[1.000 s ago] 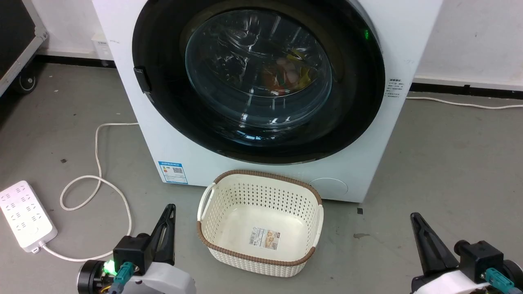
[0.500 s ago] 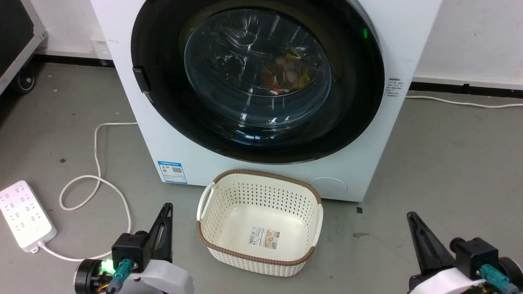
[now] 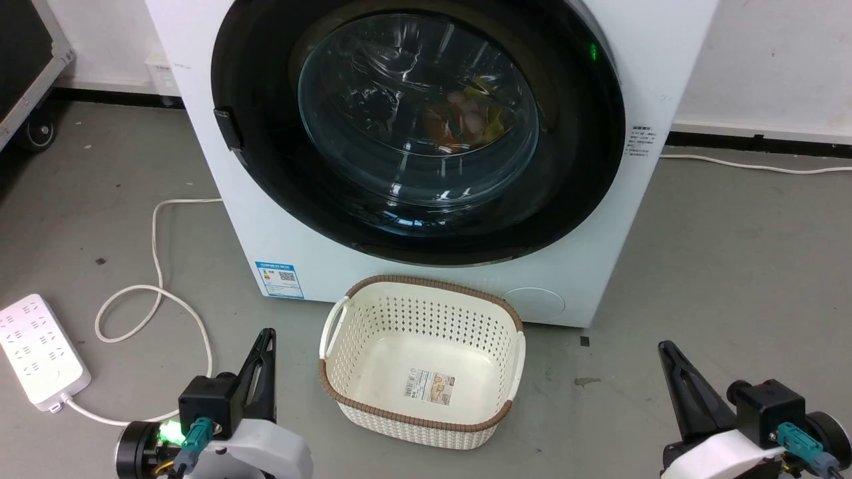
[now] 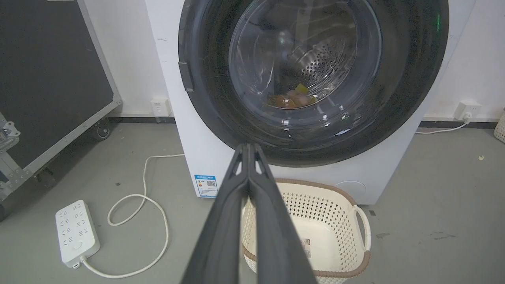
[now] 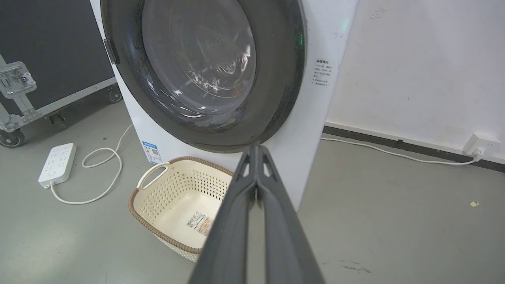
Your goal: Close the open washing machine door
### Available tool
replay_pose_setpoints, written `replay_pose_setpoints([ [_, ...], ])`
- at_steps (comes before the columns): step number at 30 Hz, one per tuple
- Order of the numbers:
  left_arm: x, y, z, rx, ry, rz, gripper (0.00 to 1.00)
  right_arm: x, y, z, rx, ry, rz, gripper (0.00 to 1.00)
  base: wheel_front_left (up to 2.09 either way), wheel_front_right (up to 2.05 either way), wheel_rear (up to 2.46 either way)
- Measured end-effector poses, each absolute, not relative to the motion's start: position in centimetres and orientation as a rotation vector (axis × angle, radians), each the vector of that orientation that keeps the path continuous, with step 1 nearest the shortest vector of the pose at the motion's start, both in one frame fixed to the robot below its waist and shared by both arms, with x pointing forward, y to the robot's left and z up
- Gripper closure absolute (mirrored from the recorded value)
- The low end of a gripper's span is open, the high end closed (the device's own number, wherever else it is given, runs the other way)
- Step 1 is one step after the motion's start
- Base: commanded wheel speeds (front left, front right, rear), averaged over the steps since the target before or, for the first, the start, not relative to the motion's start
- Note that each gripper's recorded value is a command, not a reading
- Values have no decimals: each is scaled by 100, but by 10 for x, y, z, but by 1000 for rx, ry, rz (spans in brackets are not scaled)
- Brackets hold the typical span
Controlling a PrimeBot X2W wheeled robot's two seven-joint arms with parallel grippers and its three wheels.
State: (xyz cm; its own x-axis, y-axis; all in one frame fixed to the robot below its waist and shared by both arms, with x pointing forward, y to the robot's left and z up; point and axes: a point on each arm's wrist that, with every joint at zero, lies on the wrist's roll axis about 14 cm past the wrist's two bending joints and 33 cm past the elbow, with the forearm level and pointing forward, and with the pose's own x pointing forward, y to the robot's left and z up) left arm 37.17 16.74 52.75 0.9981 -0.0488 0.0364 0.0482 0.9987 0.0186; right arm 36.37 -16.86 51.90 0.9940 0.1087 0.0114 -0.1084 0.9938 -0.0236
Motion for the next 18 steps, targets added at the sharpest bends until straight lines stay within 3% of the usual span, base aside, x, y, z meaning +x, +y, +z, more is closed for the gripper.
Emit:
replay_pose_setpoints([
  [18,373,172,529,28,-22,-26,100,366,-165,519,-36,8,119,100,0,0,0],
])
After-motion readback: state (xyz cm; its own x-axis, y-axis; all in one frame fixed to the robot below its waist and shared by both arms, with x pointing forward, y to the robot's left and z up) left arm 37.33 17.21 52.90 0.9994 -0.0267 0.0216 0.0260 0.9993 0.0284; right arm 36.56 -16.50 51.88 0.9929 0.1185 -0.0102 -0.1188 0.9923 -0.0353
